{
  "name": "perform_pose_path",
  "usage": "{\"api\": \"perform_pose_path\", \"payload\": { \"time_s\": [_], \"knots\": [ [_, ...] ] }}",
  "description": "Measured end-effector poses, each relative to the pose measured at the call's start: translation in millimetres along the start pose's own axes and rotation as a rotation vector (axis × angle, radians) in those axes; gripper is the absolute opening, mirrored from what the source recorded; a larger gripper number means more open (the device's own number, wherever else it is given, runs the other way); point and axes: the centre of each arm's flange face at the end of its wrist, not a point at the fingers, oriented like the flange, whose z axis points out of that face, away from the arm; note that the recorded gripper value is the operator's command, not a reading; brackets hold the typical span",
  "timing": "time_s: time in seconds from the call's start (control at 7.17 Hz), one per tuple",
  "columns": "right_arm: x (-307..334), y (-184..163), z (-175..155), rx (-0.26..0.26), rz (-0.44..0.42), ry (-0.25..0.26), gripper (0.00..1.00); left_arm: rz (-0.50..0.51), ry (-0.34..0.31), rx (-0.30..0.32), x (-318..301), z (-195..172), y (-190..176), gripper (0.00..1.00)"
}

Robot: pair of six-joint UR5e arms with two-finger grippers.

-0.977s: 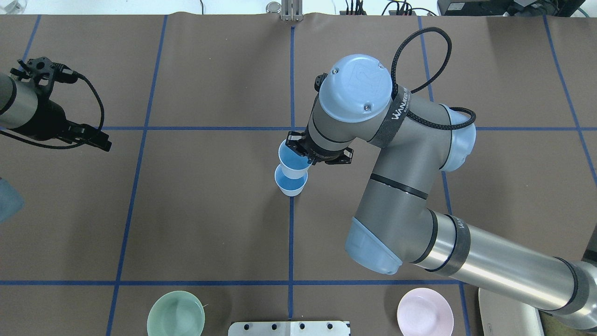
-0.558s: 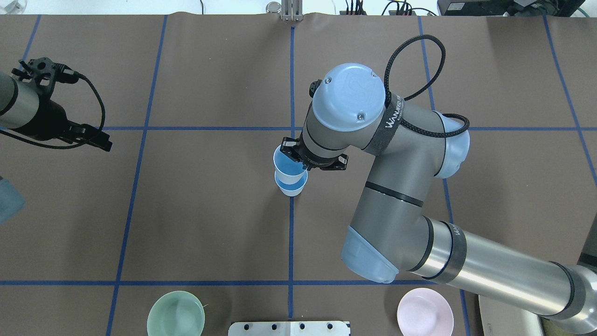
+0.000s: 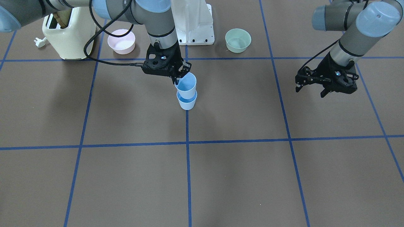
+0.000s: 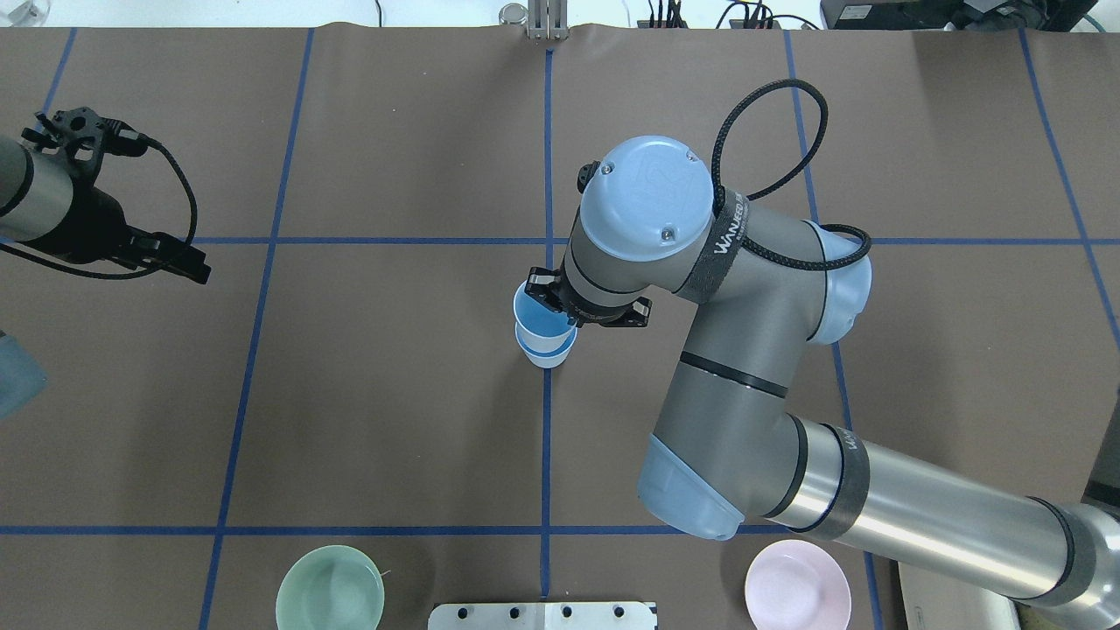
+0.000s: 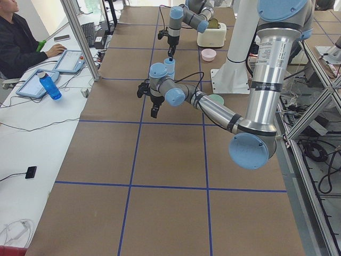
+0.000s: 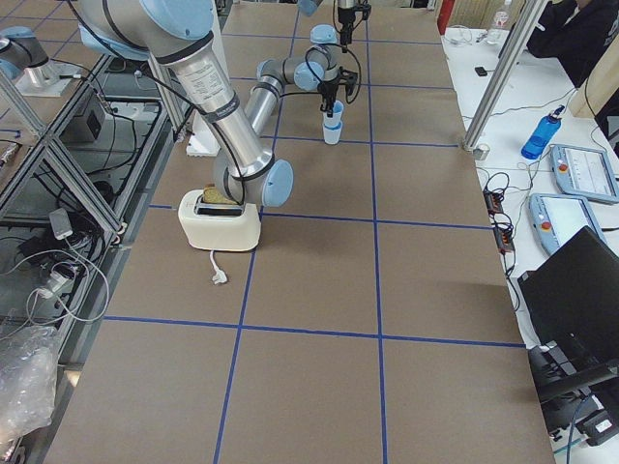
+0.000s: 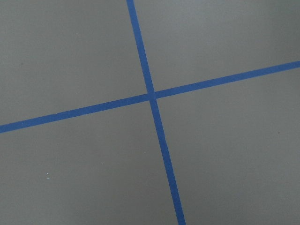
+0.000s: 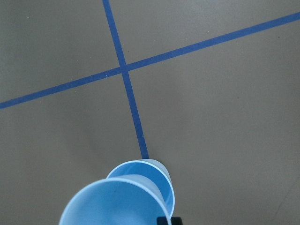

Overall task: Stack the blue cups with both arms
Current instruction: 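Lower the held cup into the placed cup and open the right gripper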

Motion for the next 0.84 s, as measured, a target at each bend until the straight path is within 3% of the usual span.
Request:
{"api": "perform_pose_path", "payload": {
  "time_s": [0.84],
  "knots": [
    [3.8, 1.6, 7.0, -0.004, -0.007, 0.011, 0.00, -0.001, -0.001, -0.002, -0.7, 0.9, 0.3, 0.98]
  ]
}}
